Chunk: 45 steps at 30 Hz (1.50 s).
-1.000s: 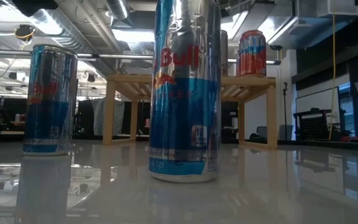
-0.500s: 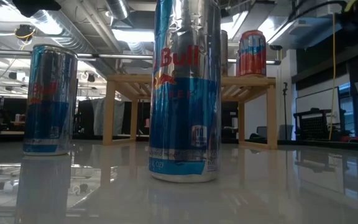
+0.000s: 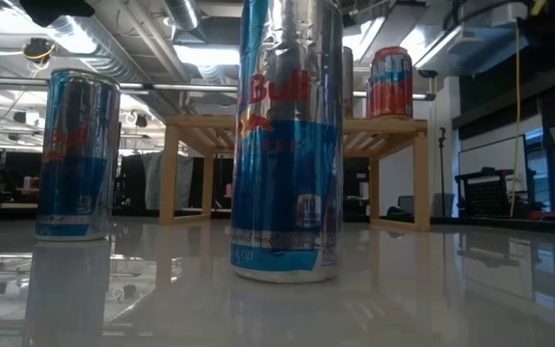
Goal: Place canned beverage on shelf
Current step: Put the white yellow soda can aligned with the other white yellow soda can on the shelf
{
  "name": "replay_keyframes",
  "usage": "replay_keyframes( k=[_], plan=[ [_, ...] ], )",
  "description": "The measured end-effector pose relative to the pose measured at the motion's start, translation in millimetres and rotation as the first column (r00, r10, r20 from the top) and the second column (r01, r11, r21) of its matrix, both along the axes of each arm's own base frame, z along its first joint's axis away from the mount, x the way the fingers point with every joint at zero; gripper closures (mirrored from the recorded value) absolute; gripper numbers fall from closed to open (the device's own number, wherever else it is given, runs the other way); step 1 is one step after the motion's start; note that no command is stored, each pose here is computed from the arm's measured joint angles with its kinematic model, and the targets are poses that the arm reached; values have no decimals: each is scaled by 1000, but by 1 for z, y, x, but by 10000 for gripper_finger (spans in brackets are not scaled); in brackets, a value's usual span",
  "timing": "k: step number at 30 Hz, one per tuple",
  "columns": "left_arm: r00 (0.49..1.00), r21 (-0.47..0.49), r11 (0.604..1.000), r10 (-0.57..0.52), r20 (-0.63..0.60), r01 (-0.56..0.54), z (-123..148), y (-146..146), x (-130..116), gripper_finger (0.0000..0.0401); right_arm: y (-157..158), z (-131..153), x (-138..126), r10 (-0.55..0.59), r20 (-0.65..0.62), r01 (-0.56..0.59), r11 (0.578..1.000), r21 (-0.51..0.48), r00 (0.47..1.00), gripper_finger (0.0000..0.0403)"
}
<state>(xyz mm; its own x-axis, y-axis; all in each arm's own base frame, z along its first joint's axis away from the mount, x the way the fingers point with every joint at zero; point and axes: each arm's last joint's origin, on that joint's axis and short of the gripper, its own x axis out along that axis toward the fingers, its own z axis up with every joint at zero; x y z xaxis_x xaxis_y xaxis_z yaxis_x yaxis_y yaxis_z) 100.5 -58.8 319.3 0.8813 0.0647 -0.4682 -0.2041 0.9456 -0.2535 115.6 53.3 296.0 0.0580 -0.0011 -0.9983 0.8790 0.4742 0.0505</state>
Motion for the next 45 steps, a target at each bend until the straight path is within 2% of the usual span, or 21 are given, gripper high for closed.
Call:
replay_keyframes(
  k=[4,11,18,22,27,31,34,39,42,45],
  plan=[
    [1000,-2,1000,-5,-2,5,0,0,0,77,1,17,5,-12,103,9,1000,23,995,54],
    [1000,5,1000,-9,-4,9,0,0,0,77,-2,24,0,-54,88,55,998,-3,995,54],
    [1000,12,1000,-9,-13,9,-1,0,0,77,-2,-3,-1,-55,-17,54,997,-54,998,54],
    [1000,12,1000,-10,-14,10,-1,0,-1,77,-3,-19,-3,-104,-74,98,991,-87,992,54],
    [1000,12,1000,-10,-15,10,-1,0,-1,77,0,-31,-3,-75,-121,72,997,-27,990,54],
    [1000,12,1000,-10,-15,10,-1,0,-1,77,1,-35,1,-52,-87,50,999,-21,995,55],
    [1000,12,1000,-9,-15,9,-1,0,-1,77,2,-39,2,-37,-77,36,999,-16,996,76],
    [1000,10,1000,-9,-15,9,-1,0,-1,77,3,-41,5,13,-57,-13,1000,4,998,170],
    [1000,10,1000,-8,-15,8,-1,0,-1,77,5,-39,9,66,-5,-66,998,9,998,172],
    [1000,9,1000,-8,-14,9,-1,0,-1,77,9,-33,20,148,128,-150,989,9,981,172]
  ],
)
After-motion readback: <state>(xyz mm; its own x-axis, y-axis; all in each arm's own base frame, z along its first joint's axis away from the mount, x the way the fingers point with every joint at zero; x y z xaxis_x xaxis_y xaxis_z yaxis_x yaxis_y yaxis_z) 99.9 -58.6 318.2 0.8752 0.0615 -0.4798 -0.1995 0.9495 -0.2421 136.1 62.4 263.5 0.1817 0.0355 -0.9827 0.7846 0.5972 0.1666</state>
